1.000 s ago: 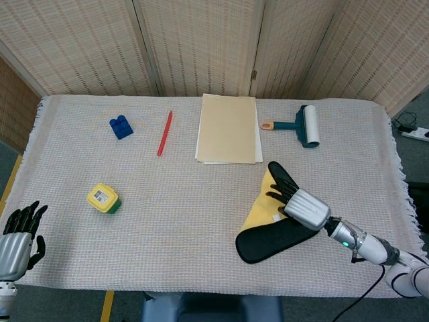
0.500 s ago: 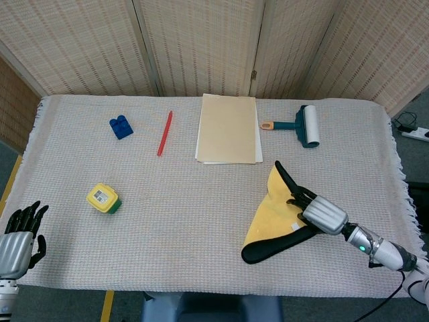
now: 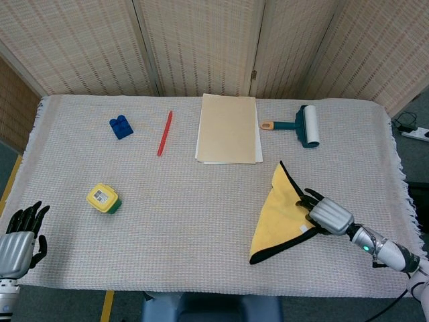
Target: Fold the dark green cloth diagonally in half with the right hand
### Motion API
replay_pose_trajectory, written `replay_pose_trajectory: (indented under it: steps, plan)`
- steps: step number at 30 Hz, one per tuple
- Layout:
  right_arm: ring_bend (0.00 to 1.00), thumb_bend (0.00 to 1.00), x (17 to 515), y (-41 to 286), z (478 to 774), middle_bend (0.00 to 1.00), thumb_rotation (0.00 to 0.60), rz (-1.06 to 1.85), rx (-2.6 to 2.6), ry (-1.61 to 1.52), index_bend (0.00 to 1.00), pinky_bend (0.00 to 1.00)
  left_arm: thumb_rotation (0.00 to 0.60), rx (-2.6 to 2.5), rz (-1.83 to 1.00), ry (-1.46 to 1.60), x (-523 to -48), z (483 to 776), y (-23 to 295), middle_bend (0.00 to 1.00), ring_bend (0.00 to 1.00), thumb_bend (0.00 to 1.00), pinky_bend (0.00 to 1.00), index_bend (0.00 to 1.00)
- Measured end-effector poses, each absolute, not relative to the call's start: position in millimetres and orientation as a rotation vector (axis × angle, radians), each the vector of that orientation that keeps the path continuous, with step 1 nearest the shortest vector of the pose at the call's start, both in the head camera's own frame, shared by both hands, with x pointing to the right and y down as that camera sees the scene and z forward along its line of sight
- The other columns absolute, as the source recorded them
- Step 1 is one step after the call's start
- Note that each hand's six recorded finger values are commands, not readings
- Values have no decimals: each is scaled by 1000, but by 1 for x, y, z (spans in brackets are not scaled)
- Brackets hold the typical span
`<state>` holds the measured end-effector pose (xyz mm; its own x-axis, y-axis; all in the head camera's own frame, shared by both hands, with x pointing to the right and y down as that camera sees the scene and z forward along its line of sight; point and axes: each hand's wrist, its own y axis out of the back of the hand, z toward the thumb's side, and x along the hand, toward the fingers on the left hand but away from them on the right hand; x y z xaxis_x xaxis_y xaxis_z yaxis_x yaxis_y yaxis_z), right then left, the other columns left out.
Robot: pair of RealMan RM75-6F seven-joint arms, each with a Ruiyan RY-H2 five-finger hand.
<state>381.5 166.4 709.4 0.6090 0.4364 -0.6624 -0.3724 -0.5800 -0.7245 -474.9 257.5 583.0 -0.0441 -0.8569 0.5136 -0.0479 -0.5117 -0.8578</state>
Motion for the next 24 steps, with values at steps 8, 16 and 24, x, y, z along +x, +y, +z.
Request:
replay_pose_trajectory:
  steps: [8, 16, 24]
  plan:
    - [115, 461, 388, 168, 708, 212, 600, 1103, -1892, -45, 759, 0, 600, -1598, -1625, 967, -474, 584, 258, 7, 0, 823, 0, 0]
    - [114, 462, 398, 170, 713, 211, 600, 1152, -1874, -22, 759, 0, 600, -1600, -1632, 958, -474, 586, 258, 7, 0, 823, 0, 0]
    - [101, 462, 396, 168, 717, 195, 600, 1150, -1859, -14, 759, 0, 600, -1595, -1637, 960, -475, 587, 257, 7, 0, 822, 0, 0]
